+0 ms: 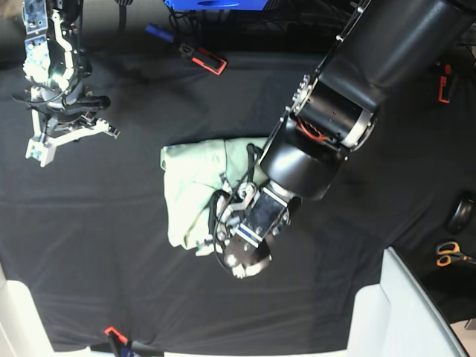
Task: Fold the T-shirt properly
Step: 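Drag the folded shirt toward the table center with the left gripper, then release the shirt and raise the left gripper away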
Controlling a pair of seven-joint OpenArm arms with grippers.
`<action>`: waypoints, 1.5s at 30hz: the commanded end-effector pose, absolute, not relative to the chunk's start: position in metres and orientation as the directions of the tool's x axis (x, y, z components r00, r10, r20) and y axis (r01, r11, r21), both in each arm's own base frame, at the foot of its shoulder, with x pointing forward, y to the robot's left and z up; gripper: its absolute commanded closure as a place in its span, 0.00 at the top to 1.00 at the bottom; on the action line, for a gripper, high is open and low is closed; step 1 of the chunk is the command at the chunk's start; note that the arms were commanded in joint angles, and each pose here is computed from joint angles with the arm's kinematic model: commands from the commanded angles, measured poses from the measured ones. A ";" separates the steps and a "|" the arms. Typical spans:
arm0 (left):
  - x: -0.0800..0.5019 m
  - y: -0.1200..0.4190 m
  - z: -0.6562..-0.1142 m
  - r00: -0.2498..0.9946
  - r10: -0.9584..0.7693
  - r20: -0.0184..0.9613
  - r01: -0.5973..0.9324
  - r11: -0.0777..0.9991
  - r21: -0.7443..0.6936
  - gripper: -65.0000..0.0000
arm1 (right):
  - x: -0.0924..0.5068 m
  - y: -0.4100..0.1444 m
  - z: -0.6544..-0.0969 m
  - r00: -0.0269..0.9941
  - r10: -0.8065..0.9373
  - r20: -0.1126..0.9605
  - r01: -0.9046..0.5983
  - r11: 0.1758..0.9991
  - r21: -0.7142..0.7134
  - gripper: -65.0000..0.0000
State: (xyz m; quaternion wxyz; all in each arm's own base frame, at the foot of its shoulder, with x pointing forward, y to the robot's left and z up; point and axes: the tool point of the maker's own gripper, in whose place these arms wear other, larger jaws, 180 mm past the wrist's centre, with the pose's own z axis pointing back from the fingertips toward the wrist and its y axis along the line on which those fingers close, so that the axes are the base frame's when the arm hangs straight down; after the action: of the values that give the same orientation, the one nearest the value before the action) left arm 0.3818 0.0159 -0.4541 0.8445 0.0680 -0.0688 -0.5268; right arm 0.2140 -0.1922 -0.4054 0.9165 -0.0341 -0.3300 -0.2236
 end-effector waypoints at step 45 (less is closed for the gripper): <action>0.250 0.342 -0.327 0.838 -0.540 0.079 0.275 0.542 0.794 0.00 | 0.279 0.010 -0.340 0.593 0.066 0.802 -0.417 0.878 0.236 0.00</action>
State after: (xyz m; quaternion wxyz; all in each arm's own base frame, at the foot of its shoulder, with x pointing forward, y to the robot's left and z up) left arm 0.2464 0.3351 -0.3394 0.8721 0.3959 -0.1532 -0.2435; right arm 0.2728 0.0055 -0.3529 0.8812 0.1955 -0.4077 0.1382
